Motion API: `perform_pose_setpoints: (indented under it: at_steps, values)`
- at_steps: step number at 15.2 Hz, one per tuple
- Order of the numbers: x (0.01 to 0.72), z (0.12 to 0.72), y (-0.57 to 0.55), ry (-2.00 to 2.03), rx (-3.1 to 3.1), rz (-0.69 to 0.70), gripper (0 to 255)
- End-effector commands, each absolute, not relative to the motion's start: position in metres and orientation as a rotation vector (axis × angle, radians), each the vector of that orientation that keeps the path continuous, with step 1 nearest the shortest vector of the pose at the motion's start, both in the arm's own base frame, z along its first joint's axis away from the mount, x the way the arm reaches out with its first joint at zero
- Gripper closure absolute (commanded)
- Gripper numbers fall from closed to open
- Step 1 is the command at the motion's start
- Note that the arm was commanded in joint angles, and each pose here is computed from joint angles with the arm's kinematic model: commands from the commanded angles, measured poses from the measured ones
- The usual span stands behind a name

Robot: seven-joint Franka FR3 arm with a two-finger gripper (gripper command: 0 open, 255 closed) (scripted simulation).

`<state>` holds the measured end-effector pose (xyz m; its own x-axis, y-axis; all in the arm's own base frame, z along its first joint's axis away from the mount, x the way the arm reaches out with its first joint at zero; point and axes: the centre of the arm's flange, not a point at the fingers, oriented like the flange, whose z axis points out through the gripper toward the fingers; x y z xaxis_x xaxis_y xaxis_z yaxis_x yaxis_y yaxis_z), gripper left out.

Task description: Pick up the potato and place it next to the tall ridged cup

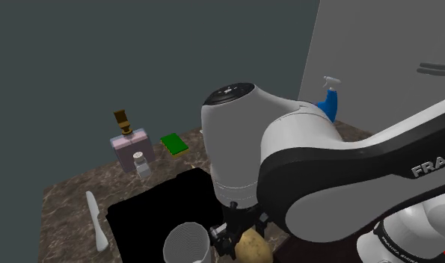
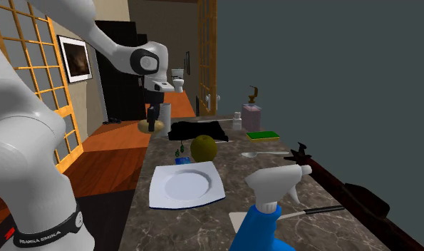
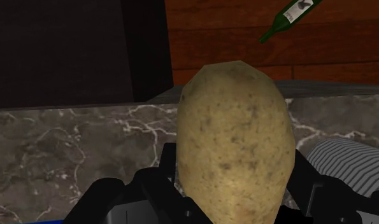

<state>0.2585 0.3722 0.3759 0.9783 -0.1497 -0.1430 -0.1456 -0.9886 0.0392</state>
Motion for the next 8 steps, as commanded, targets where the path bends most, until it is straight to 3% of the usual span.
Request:
perform_pose_setpoints:
  at_steps: [1, 8]
  values:
    - [0.258, 0.365, 0.372, -0.231, 3.097, -0.227, 255]
    - [0.258, 0.336, 0.372, -0.231, 3.097, -0.227, 255]
